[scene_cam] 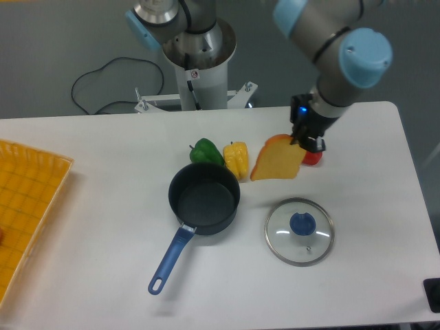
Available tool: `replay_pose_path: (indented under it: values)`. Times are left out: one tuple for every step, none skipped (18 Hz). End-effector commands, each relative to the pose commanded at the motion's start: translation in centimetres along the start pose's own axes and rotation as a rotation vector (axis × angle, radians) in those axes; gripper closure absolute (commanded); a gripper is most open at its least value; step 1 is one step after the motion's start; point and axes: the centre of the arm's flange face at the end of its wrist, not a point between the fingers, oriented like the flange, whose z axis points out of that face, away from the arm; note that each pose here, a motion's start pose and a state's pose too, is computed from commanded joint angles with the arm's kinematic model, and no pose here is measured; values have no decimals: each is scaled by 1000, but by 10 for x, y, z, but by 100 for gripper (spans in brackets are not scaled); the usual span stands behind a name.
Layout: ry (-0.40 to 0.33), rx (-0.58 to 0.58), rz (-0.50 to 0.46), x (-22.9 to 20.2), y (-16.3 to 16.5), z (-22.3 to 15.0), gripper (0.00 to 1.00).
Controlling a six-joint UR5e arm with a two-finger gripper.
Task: Pick up the bread slice
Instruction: 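Lift the bread slice and carry it toward the saucepan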
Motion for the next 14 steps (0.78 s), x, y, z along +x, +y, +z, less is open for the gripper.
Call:
replay_pose_path:
  values:
    - [2,-1,-5,1,-5,-1,94]
    - [1,-3,-14,2,-8,-1,94]
    - [6,-2,-14,2,-10,1,94]
    - [11,-7,-7,1,-16,4,94]
    - [13,-15,-9,0,-18,5,94]
    - [12,-18,-21,0,-19,6,94]
    - [13,-20,-24,-2,-24,7,94]
    - [15,-21,-22,-2,-27,9,94]
    - [17,-22,-22,-2,-27,9,94]
    - [17,-22,-23,-2,-27,9,93]
    - [18,-22,-29,-2,-27,10,93]
    - [17,-22,-43,-1,-27,9,93]
    - [17,-22,-55,-1,-27,9,93]
    - [18,-21,-64,-1,-28,10,93]
